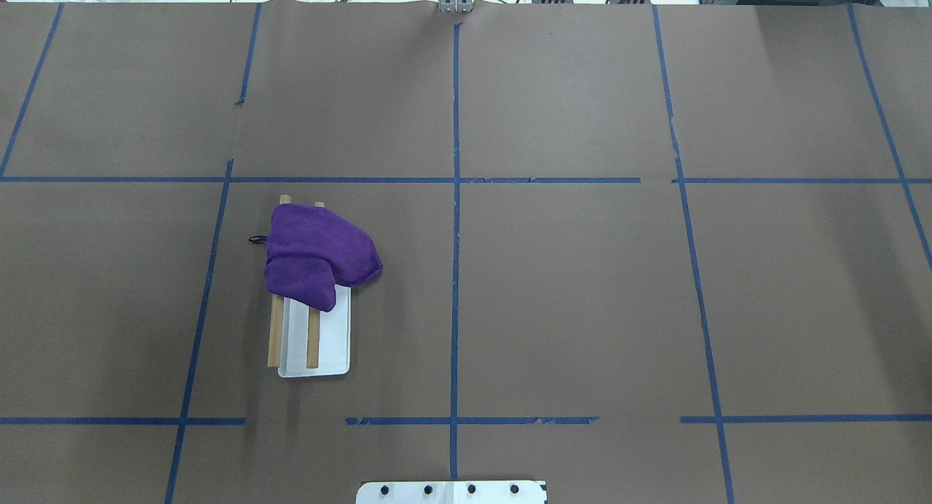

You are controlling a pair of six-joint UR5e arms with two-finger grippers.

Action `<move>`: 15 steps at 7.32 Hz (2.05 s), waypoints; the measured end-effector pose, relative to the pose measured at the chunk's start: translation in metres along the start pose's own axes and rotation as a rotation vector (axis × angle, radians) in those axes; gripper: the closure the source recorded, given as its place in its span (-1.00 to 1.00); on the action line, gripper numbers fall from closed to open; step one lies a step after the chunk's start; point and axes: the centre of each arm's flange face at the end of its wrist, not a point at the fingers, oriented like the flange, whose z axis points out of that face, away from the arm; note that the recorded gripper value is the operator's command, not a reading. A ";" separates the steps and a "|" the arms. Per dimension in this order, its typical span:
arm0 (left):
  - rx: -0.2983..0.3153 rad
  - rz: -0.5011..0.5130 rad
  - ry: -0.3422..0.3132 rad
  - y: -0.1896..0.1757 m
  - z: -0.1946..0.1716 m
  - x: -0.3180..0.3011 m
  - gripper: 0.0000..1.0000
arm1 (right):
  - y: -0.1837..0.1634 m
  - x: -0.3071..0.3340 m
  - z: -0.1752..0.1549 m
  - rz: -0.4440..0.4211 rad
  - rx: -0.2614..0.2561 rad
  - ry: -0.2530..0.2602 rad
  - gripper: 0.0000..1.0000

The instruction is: Hang towel on rack

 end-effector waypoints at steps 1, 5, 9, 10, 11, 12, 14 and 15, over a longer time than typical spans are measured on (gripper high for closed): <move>-0.026 -0.024 0.036 0.017 0.012 -0.028 -1.00 | 0.004 0.005 0.001 0.010 -0.002 -0.007 -1.00; -0.083 -0.125 0.149 0.035 0.029 -0.048 -1.00 | 0.020 0.015 0.012 0.038 -0.020 -0.034 -1.00; -0.085 -0.132 0.153 0.034 0.027 -0.047 -1.00 | 0.035 0.029 0.014 0.069 -0.021 -0.047 -1.00; -0.083 -0.130 0.153 0.033 0.026 -0.047 -1.00 | 0.035 0.029 0.013 0.071 -0.018 -0.047 -1.00; -0.082 -0.129 0.153 0.033 0.026 -0.046 -1.00 | 0.034 0.028 0.012 0.072 -0.017 -0.047 -1.00; -0.082 -0.129 0.153 0.032 0.026 -0.047 -1.00 | 0.034 0.028 0.011 0.072 -0.015 -0.047 -1.00; -0.083 -0.132 0.154 0.032 0.026 -0.047 -1.00 | 0.032 0.027 0.010 0.069 -0.012 -0.046 -1.00; -0.083 -0.132 0.154 0.032 0.026 -0.047 -1.00 | 0.030 0.026 0.009 0.066 -0.009 -0.044 -1.00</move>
